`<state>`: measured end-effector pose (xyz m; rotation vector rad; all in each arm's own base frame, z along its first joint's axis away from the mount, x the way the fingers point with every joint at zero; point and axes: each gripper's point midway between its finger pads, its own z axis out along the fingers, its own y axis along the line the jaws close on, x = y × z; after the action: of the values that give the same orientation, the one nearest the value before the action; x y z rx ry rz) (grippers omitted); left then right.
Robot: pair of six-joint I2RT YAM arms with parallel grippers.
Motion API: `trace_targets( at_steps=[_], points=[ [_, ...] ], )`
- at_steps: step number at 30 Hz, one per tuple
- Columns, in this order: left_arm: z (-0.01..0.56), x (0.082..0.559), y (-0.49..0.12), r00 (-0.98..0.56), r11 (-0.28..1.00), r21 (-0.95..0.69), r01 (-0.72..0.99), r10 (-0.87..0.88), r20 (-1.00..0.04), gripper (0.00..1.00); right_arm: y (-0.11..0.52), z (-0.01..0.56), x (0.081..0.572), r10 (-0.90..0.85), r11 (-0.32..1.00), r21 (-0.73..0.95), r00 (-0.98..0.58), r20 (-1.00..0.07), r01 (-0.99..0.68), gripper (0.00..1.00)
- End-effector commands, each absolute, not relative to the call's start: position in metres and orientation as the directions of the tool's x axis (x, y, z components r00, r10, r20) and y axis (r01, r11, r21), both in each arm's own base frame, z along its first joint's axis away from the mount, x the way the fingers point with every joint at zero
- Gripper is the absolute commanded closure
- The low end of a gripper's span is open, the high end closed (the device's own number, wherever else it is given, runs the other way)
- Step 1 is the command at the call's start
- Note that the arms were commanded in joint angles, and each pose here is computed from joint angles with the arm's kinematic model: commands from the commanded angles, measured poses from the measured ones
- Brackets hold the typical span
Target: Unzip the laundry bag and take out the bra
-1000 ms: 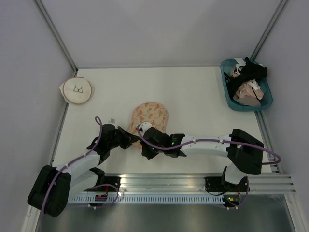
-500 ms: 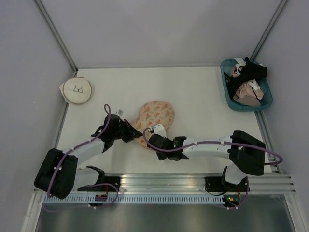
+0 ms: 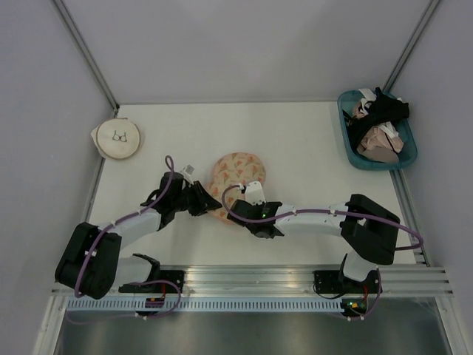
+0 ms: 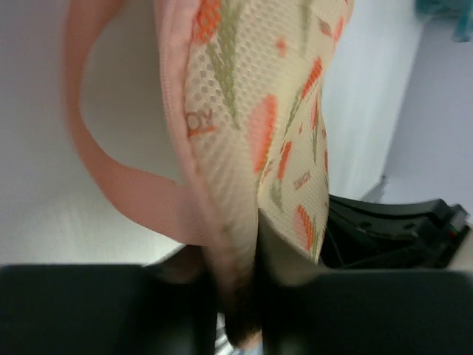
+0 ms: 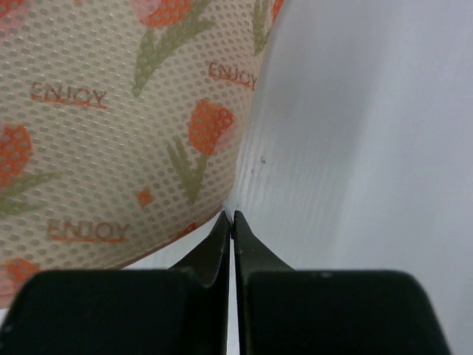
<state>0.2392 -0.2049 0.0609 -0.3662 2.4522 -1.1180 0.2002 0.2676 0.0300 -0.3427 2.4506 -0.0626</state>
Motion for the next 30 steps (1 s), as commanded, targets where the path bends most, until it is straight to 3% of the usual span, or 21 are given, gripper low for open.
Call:
trace_targets(
  at_steps=[1, 3, 4, 7, 11, 14, 15, 18, 22, 26, 30],
  points=[
    [0.078, 0.224, -0.218, -0.906, 0.563, -0.825, 0.035, -0.331, -0.265, 0.65, 0.233, 0.038, 0.222, -0.286, 0.951, -0.278, -0.719, -0.634, -0.134, 1.00],
    [0.081, 0.223, -0.216, -0.897, 0.555, -0.831, 0.032, -0.351, -0.269, 0.35, 0.230, 0.041, 0.224, -0.285, 0.951, -0.283, -0.714, -0.639, -0.126, 1.00],
    [0.082, 0.222, -0.211, -0.884, 0.568, -0.823, 0.016, -0.376, -0.277, 0.13, 0.230, 0.043, 0.224, -0.283, 0.952, -0.280, -0.713, -0.641, -0.126, 0.99],
    [0.079, 0.219, -0.199, -0.864, 0.608, -0.794, -0.025, -0.412, -0.288, 0.01, 0.227, 0.046, 0.224, -0.283, 0.951, -0.282, -0.712, -0.643, -0.124, 1.00],
    [0.097, 0.213, -0.183, -0.817, 0.632, -0.774, -0.035, -0.465, -0.342, 0.01, 0.219, 0.050, 0.220, -0.293, 0.947, -0.297, -0.720, -0.629, -0.125, 1.00],
    [0.110, 0.207, -0.169, -0.780, 0.654, -0.753, -0.070, -0.506, -0.368, 0.01, 0.209, 0.057, 0.213, -0.312, 0.938, -0.321, -0.729, -0.609, -0.133, 0.63],
    [0.131, 0.205, -0.166, -0.746, 0.637, -0.771, -0.021, -0.524, -0.412, 0.01, 0.206, 0.060, 0.211, -0.316, 0.936, -0.325, -0.729, -0.607, -0.135, 0.41],
    [0.166, 0.197, -0.158, -0.673, 0.609, -0.791, 0.057, -0.561, -0.481, 0.01, 0.204, 0.081, 0.202, -0.330, 0.936, -0.312, -0.711, -0.621, -0.162, 0.24],
    [0.189, 0.185, -0.153, -0.639, 0.585, -0.804, 0.103, -0.581, -0.504, 0.00, 0.230, 0.115, 0.188, -0.329, 0.943, -0.188, -0.673, -0.662, -0.276, 0.20],
    [0.204, 0.173, -0.152, -0.619, 0.547, -0.823, 0.153, -0.596, -0.512, 0.01, 0.289, 0.145, 0.175, -0.281, 0.891, 0.039, -0.620, -0.733, -0.451, 0.20],
    [0.230, 0.160, -0.146, -0.553, 0.485, -0.843, 0.232, -0.647, -0.524, 0.01, 0.330, 0.144, 0.177, -0.314, 0.834, 0.081, -0.592, -0.743, -0.545, 0.20]
  ],
)
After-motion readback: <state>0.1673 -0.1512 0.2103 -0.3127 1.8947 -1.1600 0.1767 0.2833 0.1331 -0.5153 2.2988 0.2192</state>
